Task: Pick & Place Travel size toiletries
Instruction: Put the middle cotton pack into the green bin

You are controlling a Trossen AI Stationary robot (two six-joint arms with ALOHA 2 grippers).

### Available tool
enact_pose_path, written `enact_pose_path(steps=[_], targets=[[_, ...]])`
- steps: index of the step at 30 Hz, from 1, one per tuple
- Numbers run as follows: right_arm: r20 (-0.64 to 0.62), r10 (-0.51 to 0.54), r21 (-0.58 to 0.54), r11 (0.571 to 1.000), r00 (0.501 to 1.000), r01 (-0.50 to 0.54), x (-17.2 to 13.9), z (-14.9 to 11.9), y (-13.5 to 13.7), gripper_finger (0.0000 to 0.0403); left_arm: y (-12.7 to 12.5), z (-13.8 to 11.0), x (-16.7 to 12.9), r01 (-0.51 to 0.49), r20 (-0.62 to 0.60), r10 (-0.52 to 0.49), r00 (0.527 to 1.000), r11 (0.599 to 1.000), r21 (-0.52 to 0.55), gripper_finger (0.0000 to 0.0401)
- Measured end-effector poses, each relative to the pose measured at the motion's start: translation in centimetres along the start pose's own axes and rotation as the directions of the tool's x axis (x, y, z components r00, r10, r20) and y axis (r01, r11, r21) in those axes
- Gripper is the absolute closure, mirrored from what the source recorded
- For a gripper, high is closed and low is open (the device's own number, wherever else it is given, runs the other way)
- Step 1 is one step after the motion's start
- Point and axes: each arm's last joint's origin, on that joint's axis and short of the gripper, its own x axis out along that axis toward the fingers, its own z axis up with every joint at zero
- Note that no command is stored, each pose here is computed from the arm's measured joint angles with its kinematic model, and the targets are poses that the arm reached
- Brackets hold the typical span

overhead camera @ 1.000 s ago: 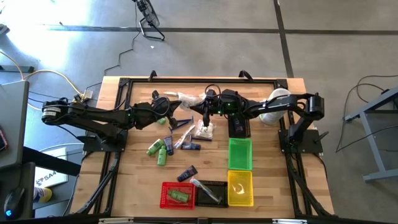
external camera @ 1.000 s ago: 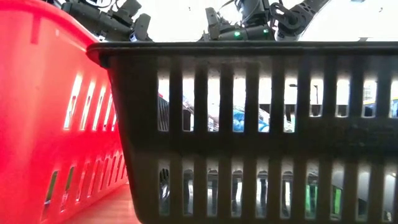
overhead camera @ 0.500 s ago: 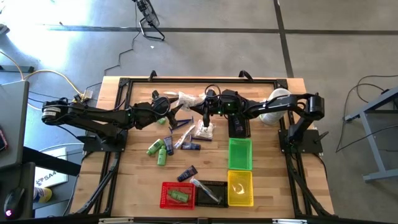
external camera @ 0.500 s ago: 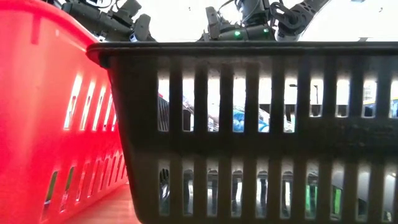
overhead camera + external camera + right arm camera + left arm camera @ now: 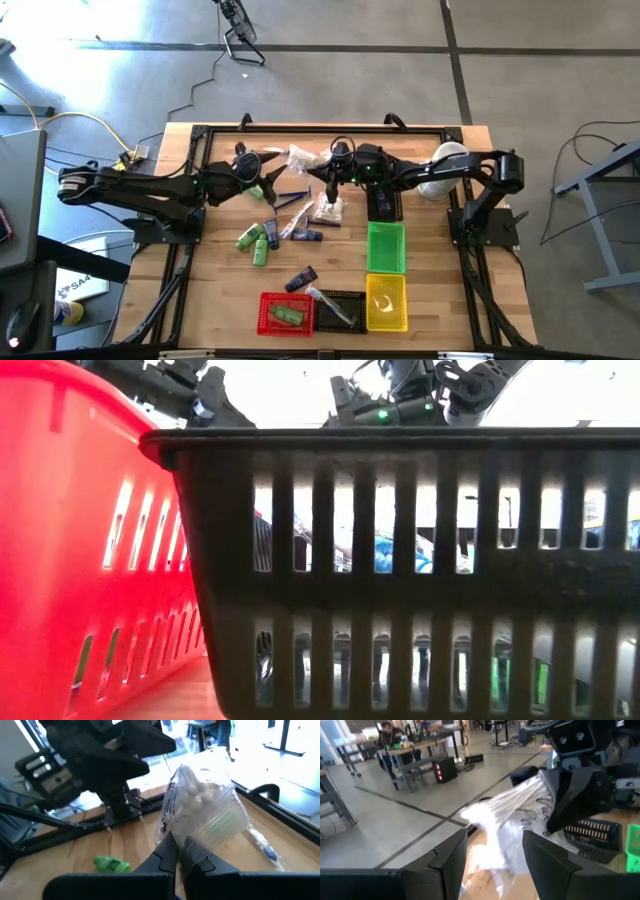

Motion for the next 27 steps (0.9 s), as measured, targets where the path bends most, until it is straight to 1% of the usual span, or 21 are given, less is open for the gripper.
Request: enact_pose_path(steps=[8, 13, 18, 20, 24, 27], targets=[[-0.093, -0.009, -0.037, 0.999, 0.996, 0.005, -2.1, 1.1, 1.3, 0.0399, 0.5, -0.1, -0.8, -0.003, -0.047, 0.000, 0.999, 0.998, -0.066, 0.0213], [-0.157, -0.067, -0.078, 0.995, 0.985, 0.056, -4.4, 2.0, 2.4, 0.0399, 0.4, -0.4, -0.7, -0.004, -0.066, 0.000, 0.998, 0.998, -0.064, 0.0213], [-0.229, -0.127, -0.101, 0.989, 0.965, 0.106, -7.6, 3.0, 3.6, 0.0399, 0.4, -0.7, -0.7, -0.006, -0.096, 0.000, 0.995, 0.998, -0.061, 0.0213], [-0.263, -0.146, -0.091, 0.988, 0.954, 0.126, -9.1, 3.3, 3.9, 0.0399, 0.4, -0.8, -0.7, -0.006, -0.103, 0.000, 0.995, 0.998, -0.057, 0.0213], [-0.317, -0.137, -0.048, 0.990, 0.938, 0.129, -11.9, 3.9, 4.8, 0.0399, 0.4, -0.8, -0.7, -0.006, -0.103, 0.000, 0.995, 0.998, -0.057, 0.0213], [-0.378, -0.133, -0.017, 0.991, 0.916, 0.136, -13.8, 3.8, 5.3, 0.0400, 0.4, -0.8, -0.7, -0.006, -0.104, 0.000, 0.995, 0.998, -0.056, 0.0213]])
